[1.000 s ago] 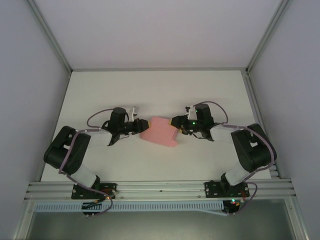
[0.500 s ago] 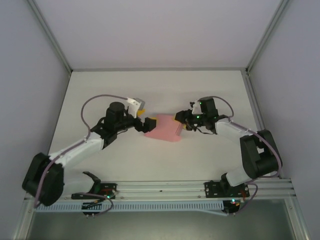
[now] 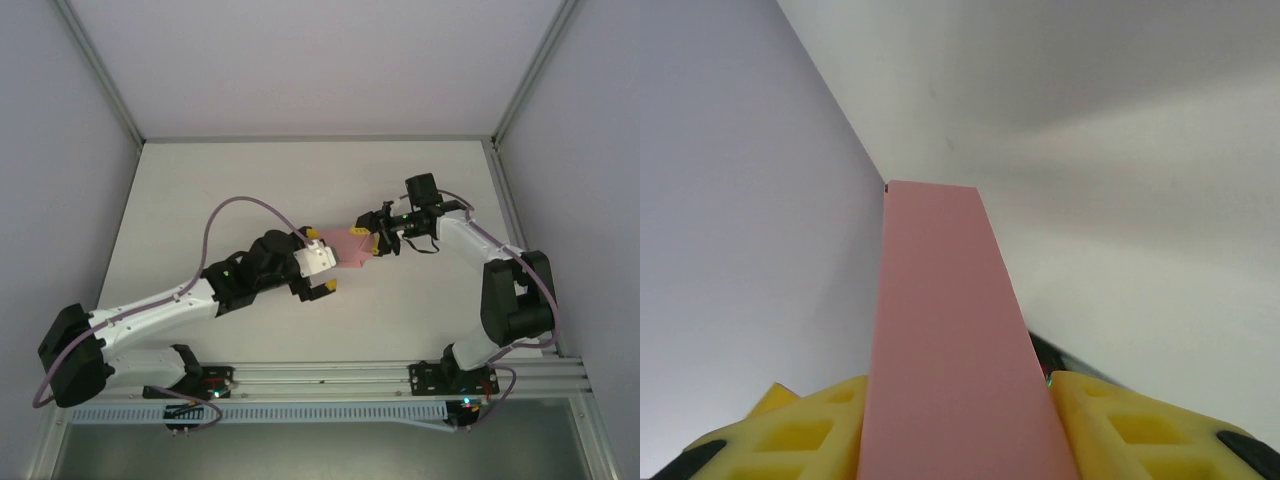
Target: Assemble paper box
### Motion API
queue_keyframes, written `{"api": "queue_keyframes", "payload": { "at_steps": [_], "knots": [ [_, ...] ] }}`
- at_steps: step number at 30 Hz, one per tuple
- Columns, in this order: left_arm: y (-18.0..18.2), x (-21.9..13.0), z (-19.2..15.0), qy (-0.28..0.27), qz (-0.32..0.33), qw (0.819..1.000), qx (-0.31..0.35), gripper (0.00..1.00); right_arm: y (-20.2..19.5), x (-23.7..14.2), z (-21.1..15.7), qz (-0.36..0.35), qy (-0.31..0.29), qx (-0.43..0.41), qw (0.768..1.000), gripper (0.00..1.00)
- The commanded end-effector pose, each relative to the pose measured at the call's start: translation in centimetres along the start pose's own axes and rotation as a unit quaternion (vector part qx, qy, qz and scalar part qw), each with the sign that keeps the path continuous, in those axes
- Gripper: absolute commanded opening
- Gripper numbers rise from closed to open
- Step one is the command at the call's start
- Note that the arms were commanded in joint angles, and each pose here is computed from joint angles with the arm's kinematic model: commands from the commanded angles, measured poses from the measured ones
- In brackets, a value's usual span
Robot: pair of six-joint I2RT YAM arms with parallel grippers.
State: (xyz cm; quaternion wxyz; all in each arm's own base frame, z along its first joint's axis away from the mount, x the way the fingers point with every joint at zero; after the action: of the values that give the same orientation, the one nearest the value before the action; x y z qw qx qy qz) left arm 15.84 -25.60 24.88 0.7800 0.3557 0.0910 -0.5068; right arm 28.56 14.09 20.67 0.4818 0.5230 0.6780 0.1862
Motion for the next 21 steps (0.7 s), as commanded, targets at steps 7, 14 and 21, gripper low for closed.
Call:
{"api": "queue_keyframes", "payload": {
  "at_steps": [7,14,21],
  "knots": [
    [0.2,1.0,0.0,0.088,0.079,0.990,0.082,1.00,-0.5,-0.4,-1.2,-0.008,0.053,0.056,0.997,0.32],
    [0.3,1.3,-0.3,0.104,0.095,0.987,0.080,0.91,-0.2,-0.6,-1.6,0.006,0.058,0.051,0.997,0.33],
    [0.8,0.4,0.2,0.081,0.123,0.986,0.084,0.61,-0.4,-0.8,-1.9,0.001,0.048,0.042,0.998,0.44]
  ]
}}
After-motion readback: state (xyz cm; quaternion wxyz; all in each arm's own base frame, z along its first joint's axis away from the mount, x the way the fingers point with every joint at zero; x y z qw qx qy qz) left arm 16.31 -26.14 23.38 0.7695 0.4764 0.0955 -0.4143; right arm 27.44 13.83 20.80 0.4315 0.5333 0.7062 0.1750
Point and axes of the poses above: each hand's point on the last joint's axis, 136 mm out from that joint toward the fingers, its own x axis out along the fingers, its own y axis along the line the jaws close on, z = x × y, the point moved 10 cm from there along -x, back along the fingers, and after that the axes turned 7 degrees about x, right-handed, at the moved point
